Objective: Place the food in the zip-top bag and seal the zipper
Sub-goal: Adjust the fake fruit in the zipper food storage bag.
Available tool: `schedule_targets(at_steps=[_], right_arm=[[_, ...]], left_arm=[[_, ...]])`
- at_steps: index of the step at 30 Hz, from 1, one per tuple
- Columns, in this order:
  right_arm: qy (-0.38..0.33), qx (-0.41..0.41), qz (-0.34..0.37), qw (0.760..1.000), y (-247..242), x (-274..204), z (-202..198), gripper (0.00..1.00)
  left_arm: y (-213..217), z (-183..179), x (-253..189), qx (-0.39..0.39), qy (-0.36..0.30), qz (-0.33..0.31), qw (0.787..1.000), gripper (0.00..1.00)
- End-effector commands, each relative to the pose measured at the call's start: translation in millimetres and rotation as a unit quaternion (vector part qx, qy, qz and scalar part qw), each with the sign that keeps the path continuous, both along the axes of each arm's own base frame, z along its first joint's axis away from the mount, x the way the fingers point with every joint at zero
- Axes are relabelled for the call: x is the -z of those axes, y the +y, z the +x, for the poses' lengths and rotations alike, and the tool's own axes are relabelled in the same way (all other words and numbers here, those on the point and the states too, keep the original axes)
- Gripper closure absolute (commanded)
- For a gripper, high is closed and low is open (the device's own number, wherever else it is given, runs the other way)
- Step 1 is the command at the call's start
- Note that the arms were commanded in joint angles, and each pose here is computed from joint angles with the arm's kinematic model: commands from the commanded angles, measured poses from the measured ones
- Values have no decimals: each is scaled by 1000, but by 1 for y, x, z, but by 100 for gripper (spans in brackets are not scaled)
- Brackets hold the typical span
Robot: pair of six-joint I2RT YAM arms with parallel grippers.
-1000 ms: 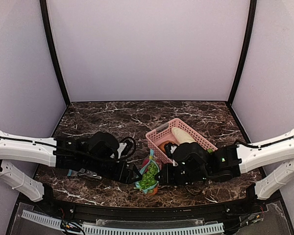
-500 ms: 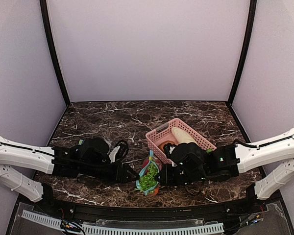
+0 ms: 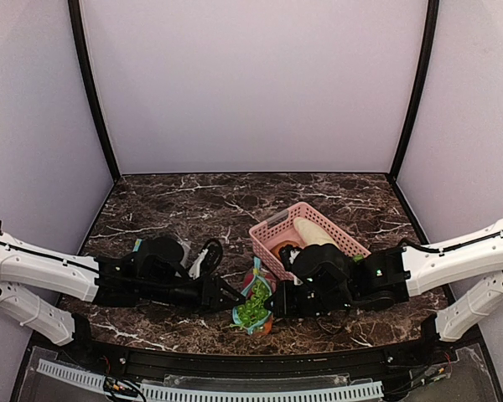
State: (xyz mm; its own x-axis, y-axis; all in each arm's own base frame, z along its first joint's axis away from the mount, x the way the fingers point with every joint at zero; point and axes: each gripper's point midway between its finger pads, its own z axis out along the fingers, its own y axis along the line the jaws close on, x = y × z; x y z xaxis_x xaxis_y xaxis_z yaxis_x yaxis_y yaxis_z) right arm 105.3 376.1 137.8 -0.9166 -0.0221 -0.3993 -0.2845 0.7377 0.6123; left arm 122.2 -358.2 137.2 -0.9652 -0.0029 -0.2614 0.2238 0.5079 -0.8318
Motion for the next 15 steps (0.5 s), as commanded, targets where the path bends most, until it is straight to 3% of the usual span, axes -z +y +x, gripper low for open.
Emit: schedule_targets(at_steps=[1, 15], right_arm=[[-10, -9, 28, 1000, 12, -17, -2, 100], [-8, -7, 28, 1000, 11, -15, -2, 100]], left_arm=[[8, -2, 10, -6, 8, 2, 1000, 57], [-5, -9, 4, 16, 28, -38, 999, 70]])
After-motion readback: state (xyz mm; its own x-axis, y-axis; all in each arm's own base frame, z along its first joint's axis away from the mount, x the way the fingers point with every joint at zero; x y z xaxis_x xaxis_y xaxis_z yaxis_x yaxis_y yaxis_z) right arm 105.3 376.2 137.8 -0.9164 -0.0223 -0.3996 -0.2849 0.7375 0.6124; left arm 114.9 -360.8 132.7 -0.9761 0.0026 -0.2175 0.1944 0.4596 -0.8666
